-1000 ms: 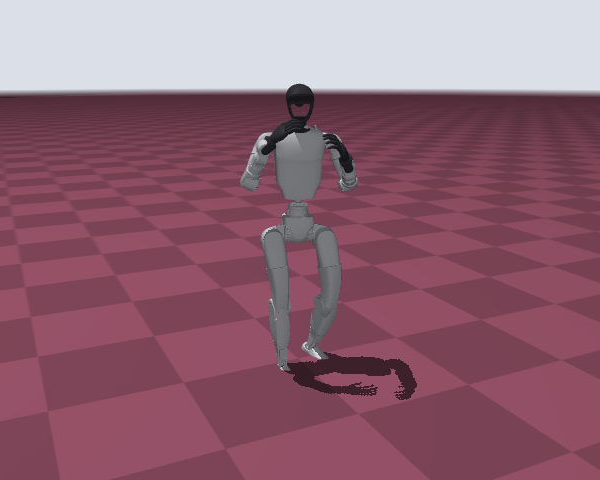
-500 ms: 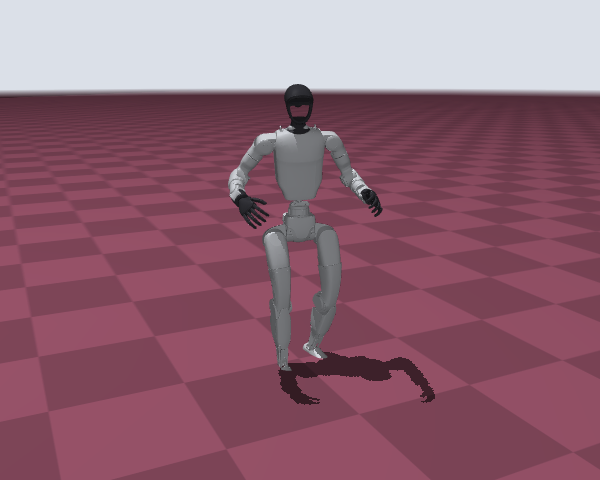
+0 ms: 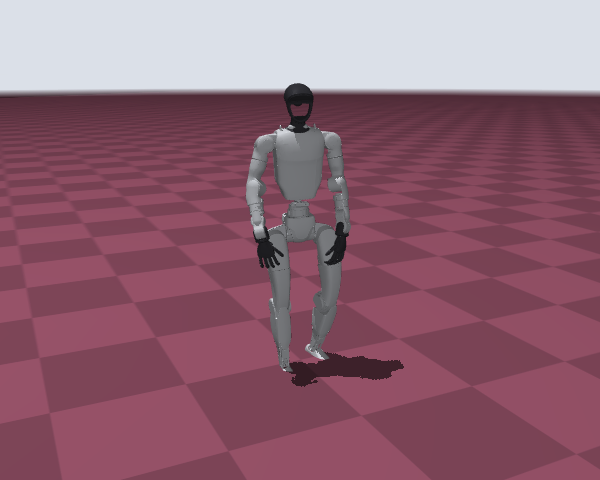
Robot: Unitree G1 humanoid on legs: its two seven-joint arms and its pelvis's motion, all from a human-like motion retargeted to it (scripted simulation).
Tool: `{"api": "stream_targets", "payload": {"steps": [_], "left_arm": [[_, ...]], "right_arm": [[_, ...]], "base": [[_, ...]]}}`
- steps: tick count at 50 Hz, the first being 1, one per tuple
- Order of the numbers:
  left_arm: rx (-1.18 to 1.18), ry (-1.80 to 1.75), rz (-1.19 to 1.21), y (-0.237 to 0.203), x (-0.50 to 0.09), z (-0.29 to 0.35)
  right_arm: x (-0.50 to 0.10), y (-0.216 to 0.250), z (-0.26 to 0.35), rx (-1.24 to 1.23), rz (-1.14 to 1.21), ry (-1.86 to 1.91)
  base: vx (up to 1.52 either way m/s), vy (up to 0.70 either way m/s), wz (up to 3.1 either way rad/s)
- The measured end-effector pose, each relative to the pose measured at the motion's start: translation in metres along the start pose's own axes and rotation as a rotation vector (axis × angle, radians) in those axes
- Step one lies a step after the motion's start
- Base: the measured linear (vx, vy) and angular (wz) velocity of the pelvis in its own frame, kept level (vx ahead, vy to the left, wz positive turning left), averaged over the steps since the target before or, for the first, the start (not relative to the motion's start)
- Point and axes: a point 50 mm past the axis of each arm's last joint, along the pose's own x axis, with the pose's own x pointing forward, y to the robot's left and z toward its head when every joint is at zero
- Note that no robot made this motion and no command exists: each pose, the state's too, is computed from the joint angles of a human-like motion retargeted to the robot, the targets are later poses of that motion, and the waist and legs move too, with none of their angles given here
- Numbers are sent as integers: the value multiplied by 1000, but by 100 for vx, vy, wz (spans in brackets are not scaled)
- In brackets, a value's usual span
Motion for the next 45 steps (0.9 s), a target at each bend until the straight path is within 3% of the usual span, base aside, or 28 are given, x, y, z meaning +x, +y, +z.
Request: {"api": "stream_targets", "payload": {"steps": [29,45], "left_arm": [[30,-139,159,55,-10,41],[73,36,133,53,-12,5]], "right_arm": [[-5,-16,9,63,-26,-45],[-1,-6,2,23,21,32]], "base": [[0,1,10],[0,0,7]]}}
